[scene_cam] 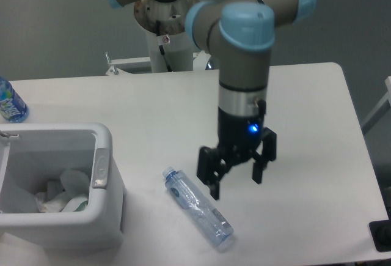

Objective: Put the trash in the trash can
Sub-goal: 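Move the open gripper down over the clear water bottle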

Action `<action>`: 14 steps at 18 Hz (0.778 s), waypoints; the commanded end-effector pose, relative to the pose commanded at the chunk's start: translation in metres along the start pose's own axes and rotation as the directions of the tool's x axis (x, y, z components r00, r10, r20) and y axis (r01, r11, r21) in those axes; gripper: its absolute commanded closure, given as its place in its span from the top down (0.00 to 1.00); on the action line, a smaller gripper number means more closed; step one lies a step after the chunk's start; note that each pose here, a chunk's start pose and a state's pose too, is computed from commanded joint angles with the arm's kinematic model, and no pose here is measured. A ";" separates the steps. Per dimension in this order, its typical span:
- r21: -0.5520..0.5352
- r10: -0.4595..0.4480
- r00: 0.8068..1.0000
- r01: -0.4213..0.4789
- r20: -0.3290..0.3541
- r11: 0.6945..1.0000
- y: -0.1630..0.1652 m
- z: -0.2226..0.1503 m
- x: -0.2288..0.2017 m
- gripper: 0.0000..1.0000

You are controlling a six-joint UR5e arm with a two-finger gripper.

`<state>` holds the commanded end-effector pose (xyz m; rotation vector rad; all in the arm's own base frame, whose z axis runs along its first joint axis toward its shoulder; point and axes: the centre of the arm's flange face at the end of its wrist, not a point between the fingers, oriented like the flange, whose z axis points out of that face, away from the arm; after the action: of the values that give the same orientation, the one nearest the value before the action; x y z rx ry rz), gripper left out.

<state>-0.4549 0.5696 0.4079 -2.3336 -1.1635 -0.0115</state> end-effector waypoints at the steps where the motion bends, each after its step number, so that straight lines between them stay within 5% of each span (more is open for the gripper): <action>1: -0.016 -0.002 1.000 0.002 0.002 1.000 0.002 0.019 -0.004 1.00; 8: -0.109 -0.011 0.999 0.017 0.052 0.994 0.022 0.114 -0.028 1.00; 14: -0.170 -0.009 0.998 0.021 0.067 0.985 0.040 0.149 -0.034 1.00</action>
<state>-0.4792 0.5927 0.2538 -2.4913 -1.2566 -0.0412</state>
